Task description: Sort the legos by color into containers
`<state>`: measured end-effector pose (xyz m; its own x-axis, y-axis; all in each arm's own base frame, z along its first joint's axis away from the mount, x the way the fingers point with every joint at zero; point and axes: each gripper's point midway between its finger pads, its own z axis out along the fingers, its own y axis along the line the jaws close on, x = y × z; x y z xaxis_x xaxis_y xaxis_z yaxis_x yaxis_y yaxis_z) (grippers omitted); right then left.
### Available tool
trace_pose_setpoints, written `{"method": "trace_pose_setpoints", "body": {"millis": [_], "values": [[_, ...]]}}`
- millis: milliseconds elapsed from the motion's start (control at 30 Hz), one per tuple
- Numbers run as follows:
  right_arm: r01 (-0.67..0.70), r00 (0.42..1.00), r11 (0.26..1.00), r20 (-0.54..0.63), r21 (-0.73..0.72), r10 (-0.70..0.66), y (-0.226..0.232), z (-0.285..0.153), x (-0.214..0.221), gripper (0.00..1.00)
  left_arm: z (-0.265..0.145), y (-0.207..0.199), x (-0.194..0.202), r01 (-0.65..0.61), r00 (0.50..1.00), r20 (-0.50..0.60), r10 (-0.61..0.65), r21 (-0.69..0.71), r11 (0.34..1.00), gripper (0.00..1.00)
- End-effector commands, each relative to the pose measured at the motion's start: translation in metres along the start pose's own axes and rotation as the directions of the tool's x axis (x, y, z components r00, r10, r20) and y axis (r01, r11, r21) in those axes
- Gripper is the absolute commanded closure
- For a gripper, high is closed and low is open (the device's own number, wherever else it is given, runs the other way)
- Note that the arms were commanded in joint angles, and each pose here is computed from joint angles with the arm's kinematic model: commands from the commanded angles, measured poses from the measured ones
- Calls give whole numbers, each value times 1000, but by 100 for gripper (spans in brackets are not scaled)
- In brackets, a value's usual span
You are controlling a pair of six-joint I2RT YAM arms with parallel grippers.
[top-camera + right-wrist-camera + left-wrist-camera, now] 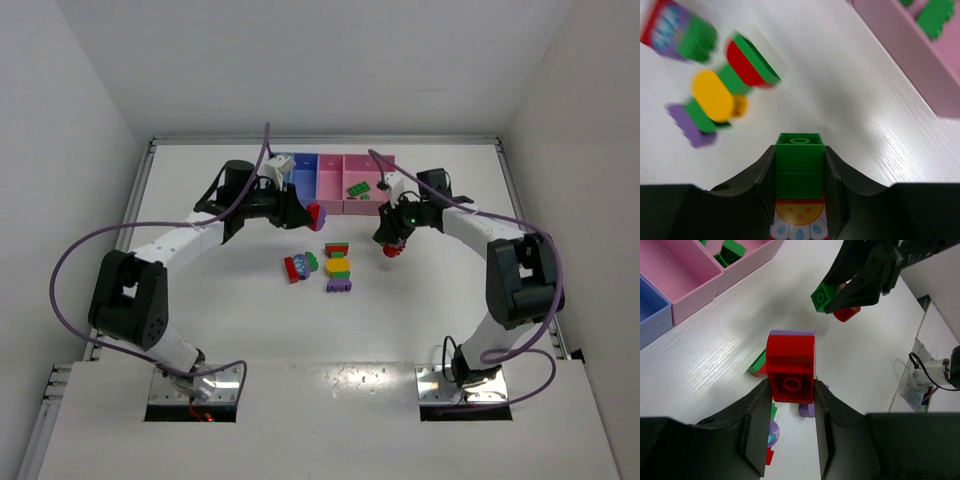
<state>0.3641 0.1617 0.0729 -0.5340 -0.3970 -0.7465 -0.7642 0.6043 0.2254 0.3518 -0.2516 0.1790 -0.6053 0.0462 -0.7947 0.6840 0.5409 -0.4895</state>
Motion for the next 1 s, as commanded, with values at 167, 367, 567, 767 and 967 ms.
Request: {"method": "trace_pose_setpoints", "body": {"millis": [167,367,567,767,967], "values": [[266,961,953,-120,143,-250,-23,-1,10,76,-7,-20,-26,-54,997,59,50,57,997,97],[256,962,965,-109,61,-248,-9,6,10,37,-11,-16,-24,-22,998,56,18,60,998,97],[251,968,966,23,-57,-250,16,3,-33,23,-23,-17,-38,-4,995,104,-9,127,992,97],[79,970,867,238,-493,48,80,-31,-95,25,-32,-43,-45,27,991,112,-71,356,934,97],[-15,946,740,230,-673,228,108,-36,-131,25,-33,-49,-44,36,993,91,-80,407,913,95]]}}
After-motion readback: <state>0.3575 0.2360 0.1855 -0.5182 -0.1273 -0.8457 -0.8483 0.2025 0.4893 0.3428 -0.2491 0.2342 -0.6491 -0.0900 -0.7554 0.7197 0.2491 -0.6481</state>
